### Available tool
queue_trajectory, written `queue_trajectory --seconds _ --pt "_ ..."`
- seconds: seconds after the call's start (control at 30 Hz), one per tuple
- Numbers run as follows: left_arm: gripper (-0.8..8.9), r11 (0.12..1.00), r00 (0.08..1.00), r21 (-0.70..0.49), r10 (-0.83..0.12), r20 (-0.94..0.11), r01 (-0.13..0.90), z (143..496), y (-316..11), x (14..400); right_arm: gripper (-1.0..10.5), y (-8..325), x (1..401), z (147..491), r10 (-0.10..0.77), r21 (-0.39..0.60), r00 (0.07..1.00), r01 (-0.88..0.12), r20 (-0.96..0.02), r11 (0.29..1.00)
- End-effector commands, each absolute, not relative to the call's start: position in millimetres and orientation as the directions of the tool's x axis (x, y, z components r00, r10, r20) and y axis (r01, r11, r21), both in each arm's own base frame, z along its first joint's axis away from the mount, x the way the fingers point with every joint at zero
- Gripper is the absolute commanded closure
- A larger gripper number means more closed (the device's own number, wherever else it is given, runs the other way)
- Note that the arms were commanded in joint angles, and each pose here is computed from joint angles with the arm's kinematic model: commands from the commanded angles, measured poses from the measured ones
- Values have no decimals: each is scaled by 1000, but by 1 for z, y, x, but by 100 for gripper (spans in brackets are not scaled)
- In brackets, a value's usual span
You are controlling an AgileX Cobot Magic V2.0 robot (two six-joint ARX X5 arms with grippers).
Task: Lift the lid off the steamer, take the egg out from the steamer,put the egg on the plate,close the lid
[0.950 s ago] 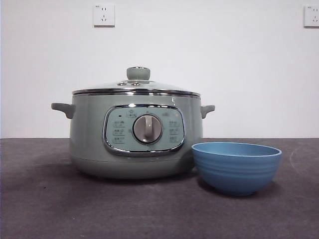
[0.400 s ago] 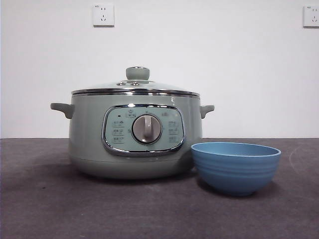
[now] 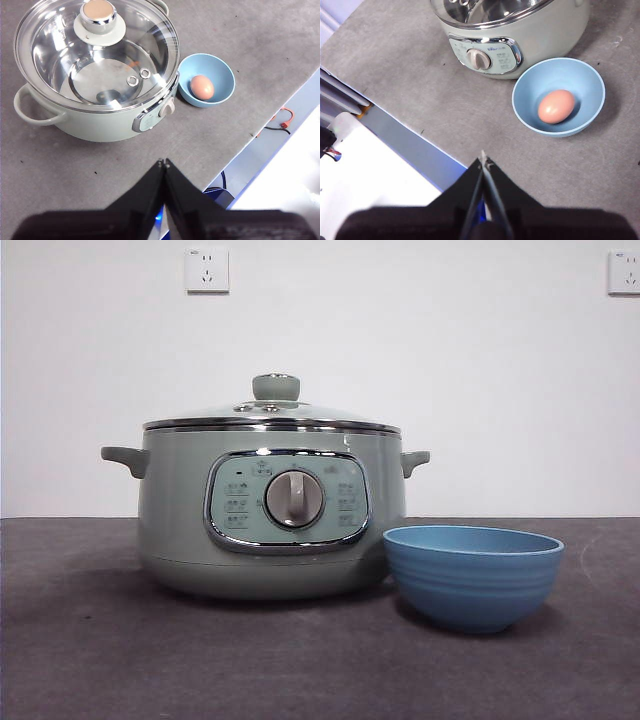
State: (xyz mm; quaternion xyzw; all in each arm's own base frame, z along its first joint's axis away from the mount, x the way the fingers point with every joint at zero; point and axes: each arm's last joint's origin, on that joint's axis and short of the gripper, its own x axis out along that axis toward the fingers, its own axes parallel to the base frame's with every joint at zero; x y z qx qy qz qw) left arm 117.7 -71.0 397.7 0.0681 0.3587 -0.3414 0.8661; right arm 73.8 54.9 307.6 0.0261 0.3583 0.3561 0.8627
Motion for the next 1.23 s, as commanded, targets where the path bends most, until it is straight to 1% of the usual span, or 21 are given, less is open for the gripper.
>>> queue_trajectory --seconds 0.03,0.23,0.27,0.33,0.4,0.47,0.53,0.6,0.67,0.7,0.8,0.87,0.97,1.07,1.23 --pt "816 759 513 -128 -543 -665 638 397 -71 118 945 55 74 304 630 302 486 -591 -606 748" --pt "816 757 516 -119 -542 -663 642 398 -71 118 945 55 74 304 630 302 486 -591 -606 748" --pt "816 753 522 -99 -538 -662 650 398 -71 118 945 55 74 304 630 302 486 -591 -606 748" --pt "816 754 566 -43 -528 -633 655 400 -72 122 945 55 74 304 630 302 486 -591 -606 748" --pt "816 757 651 46 -528 -545 652 410 -70 127 945 55 74 304 630 302 486 -591 -606 748" --pt "816 756 736 146 -542 -407 638 421 -64 131 945 55 74 304 630 302 486 -592 -606 747" --pt "816 764 781 193 -559 -279 616 427 -56 131 945 55 74 304 630 302 486 -591 -606 748" --pt "816 767 799 227 -578 -163 601 424 -47 126 945 55 74 304 628 301 488 -590 -606 749" --pt "816 787 823 259 -564 -66 560 409 -38 120 945 55 74 304 627 300 488 -590 -606 749" --pt "816 801 837 269 -546 -37 535 400 -34 118 945 55 74 304 628 301 488 -590 -606 749" --pt "816 854 889 284 -458 10 437 362 -23 108 945 55 74 304 628 301 488 -590 -606 749" --pt "816 883 918 282 -396 19 375 334 -17 103 945 55 74 304 628 301 488 -590 -606 749" --pt "816 906 937 257 -349 0 338 299 -12 97 945 55 74 304 627 300 488 -590 -606 749" --pt "816 937 961 217 -275 -24 274 267 -7 93 945 55 74 304 628 301 488 -590 -606 749" --pt "816 964 975 145 -217 -57 223 225 -3 90 945 55 74 304 628 301 488 -590 -606 749"
